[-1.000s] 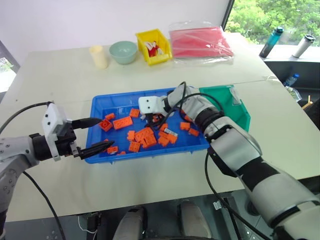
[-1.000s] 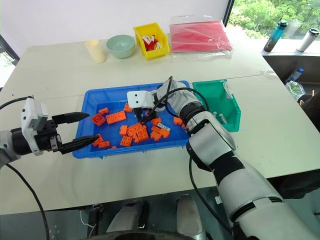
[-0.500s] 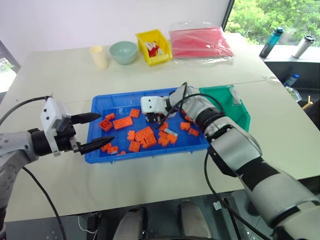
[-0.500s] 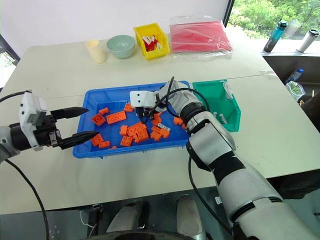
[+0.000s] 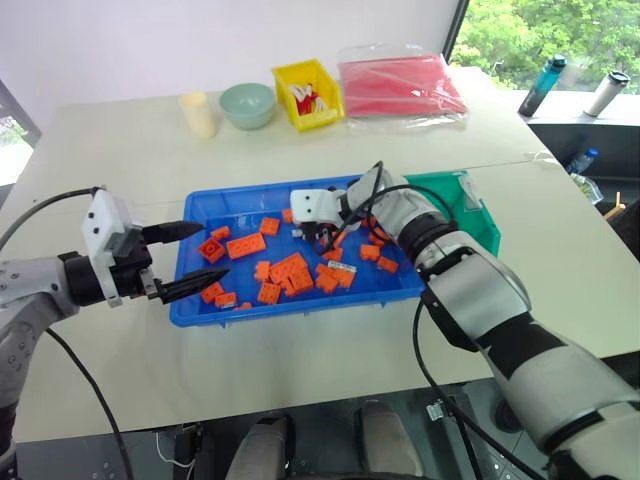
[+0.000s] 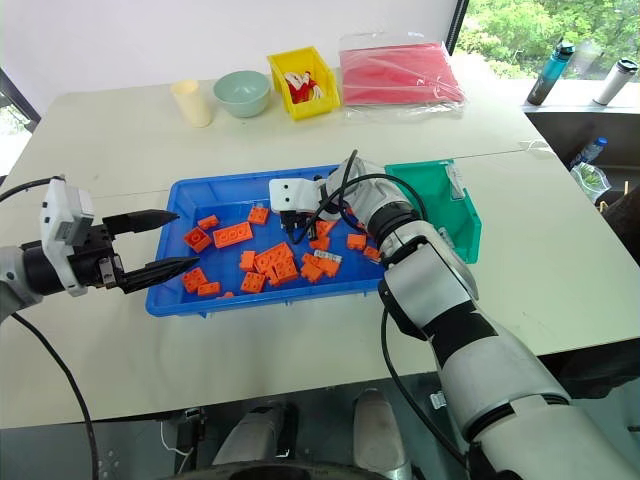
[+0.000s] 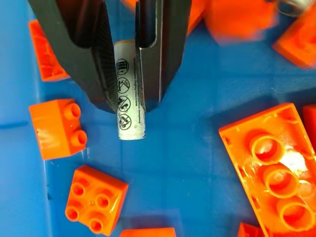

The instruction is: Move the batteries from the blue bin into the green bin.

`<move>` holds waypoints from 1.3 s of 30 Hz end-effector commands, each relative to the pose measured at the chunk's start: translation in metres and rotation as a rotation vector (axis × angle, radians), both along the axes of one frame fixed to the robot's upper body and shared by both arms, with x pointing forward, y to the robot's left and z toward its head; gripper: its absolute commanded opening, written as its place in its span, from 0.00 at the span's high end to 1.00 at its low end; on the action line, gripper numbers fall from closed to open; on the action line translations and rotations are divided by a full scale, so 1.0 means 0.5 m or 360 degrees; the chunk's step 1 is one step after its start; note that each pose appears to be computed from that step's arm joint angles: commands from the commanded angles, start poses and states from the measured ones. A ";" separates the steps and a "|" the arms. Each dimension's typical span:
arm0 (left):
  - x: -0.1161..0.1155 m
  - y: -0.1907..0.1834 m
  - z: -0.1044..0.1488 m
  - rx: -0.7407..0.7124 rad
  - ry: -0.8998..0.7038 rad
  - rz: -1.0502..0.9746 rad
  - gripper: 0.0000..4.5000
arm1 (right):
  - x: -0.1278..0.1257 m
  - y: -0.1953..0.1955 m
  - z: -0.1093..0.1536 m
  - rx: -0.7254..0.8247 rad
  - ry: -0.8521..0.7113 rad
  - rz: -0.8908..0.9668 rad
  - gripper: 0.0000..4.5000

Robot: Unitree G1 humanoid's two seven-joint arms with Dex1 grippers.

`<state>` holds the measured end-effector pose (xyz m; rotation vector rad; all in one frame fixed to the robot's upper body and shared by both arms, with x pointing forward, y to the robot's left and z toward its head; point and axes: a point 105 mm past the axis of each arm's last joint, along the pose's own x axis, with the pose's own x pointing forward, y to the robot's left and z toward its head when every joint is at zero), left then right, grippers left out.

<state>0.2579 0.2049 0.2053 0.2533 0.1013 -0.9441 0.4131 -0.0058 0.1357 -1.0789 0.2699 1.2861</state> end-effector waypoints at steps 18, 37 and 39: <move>0.037 -0.054 -0.019 -0.0088 0.0015 -0.0168 0.00 | -0.057 -0.311 0.229 0.1026 -0.0217 -0.1060 0.99; 0.068 -0.100 -0.016 -0.0104 0.0007 -0.0368 0.00 | -0.161 -0.410 0.191 0.0893 -0.0233 -0.1382 0.49; 0.059 -0.108 -0.014 -0.0095 0.0007 -0.0412 0.00 | -0.164 -0.360 0.193 0.0862 -0.0159 -0.1175 0.49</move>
